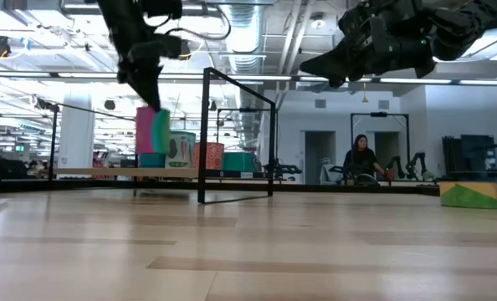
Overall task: Pick and place cans onto a shelf
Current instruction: Put the canned chicken soup on the shelf
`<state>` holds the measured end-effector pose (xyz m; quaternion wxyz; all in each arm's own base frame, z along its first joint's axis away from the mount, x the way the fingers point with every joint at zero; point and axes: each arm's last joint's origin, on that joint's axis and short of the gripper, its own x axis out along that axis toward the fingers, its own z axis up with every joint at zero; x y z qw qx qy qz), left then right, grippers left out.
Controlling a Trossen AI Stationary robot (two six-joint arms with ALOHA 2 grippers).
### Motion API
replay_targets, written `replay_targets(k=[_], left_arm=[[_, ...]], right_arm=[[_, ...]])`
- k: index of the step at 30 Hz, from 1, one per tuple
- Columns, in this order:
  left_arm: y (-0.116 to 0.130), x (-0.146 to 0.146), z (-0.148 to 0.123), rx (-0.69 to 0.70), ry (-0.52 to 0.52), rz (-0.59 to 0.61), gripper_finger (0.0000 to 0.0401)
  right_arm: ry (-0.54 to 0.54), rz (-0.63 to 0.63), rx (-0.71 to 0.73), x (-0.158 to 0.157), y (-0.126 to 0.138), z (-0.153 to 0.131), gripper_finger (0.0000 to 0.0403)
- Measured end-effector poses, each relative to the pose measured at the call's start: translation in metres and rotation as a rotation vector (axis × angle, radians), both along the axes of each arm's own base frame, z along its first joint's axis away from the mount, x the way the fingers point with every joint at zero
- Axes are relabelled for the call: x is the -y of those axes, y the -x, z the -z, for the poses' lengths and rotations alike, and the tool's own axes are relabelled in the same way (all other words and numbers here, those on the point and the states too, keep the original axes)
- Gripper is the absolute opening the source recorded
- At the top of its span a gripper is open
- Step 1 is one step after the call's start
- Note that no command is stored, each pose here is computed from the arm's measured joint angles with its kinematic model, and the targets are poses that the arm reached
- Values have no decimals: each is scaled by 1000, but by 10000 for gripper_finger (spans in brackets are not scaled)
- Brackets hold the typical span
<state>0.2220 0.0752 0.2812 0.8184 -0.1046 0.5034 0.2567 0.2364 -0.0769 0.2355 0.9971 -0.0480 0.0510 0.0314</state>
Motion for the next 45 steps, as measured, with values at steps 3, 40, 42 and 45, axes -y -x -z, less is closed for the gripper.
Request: replay_targets(k=[3,40,42,45], left_arm=[[4,-4,12,-23,23,-17,2],[8,-28,23,28,16,-67,2],[8,-28,23,32,27,-63,2],[8,-28,23,33,30,-62,2]], right_arm=[[-2,0,-4,0,0,0,12],[-7,0,3,0,0,0,13],[-7,0,3,0,0,0,12],[-7,0,3,0,0,0,15]])
